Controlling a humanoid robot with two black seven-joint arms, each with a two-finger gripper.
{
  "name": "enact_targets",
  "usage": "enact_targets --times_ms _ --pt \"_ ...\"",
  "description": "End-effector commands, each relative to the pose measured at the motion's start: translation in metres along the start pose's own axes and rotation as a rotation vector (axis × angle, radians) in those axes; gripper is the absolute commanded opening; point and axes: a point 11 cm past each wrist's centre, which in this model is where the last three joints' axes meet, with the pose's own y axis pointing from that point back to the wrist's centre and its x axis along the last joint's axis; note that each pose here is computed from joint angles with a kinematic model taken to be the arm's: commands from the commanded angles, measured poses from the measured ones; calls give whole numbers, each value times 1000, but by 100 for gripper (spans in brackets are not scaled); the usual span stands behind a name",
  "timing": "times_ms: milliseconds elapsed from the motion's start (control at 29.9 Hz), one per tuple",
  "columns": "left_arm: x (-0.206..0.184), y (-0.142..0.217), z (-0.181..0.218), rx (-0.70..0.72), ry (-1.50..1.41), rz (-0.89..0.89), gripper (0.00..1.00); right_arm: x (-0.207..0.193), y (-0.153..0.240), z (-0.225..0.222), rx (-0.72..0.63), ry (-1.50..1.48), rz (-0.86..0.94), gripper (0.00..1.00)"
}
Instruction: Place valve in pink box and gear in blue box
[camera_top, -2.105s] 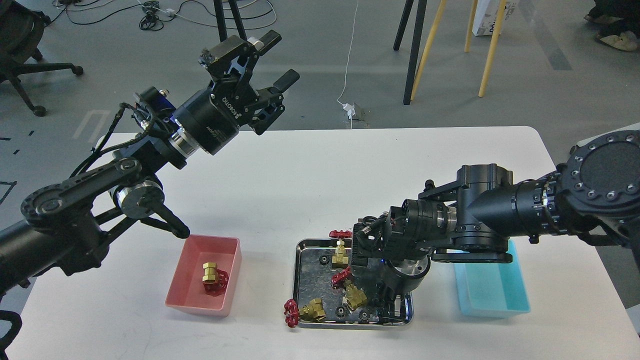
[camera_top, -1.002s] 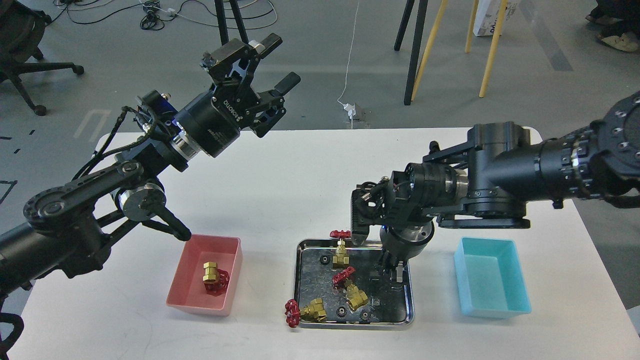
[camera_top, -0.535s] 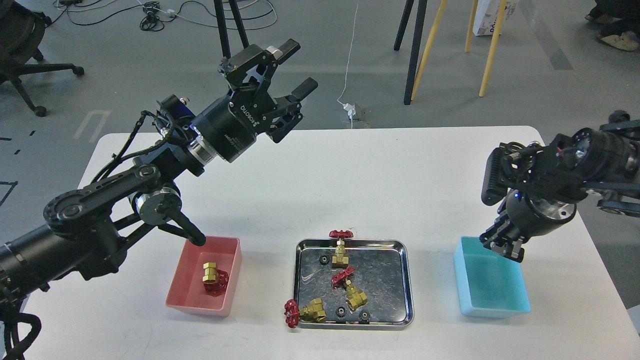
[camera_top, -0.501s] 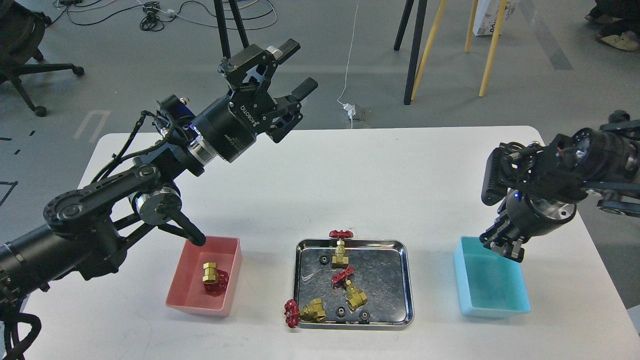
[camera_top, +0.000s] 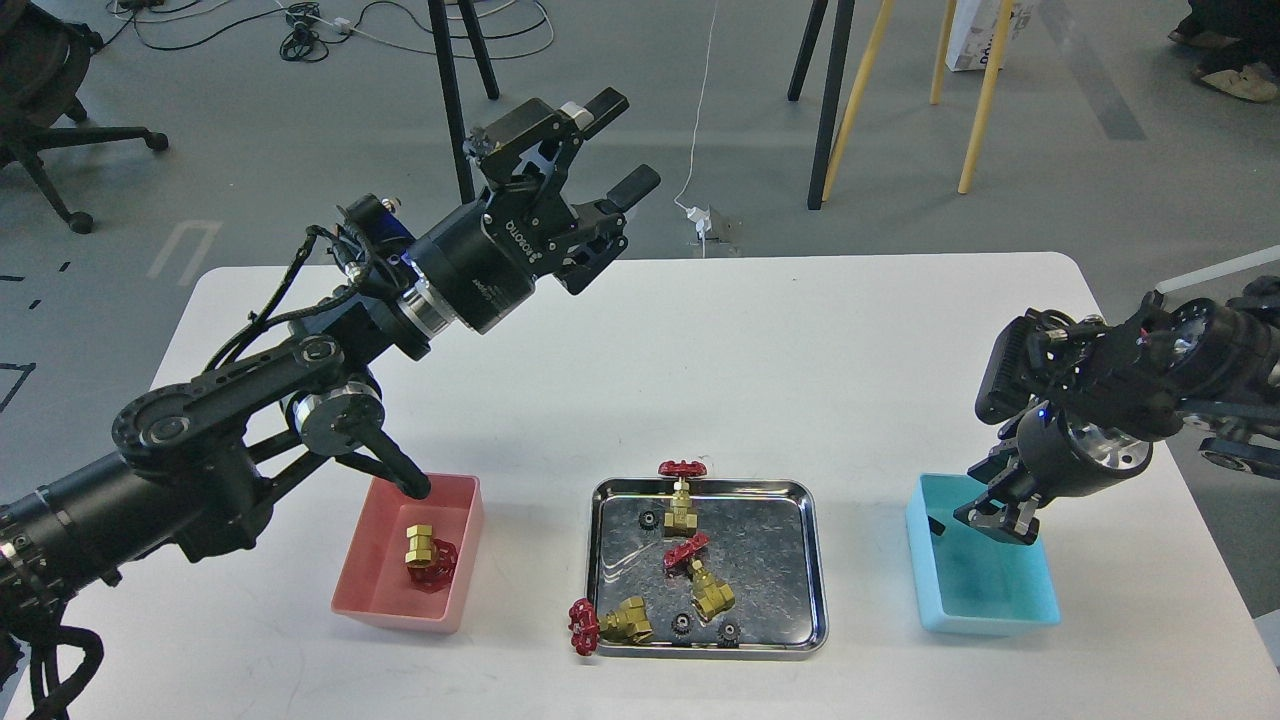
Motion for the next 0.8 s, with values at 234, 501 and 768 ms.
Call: enact_targets --times_ms 234,501,768 --pt "27 3 7 9 -45 58 72 42 76 67 -154 -246 390 99" --pt "77 -4 63 32 -184 27 74 60 160 154 68 -948 1102 99" --pt "165 0 118 -114 -143 367 75 99 171 198 530 -1416 1640 100"
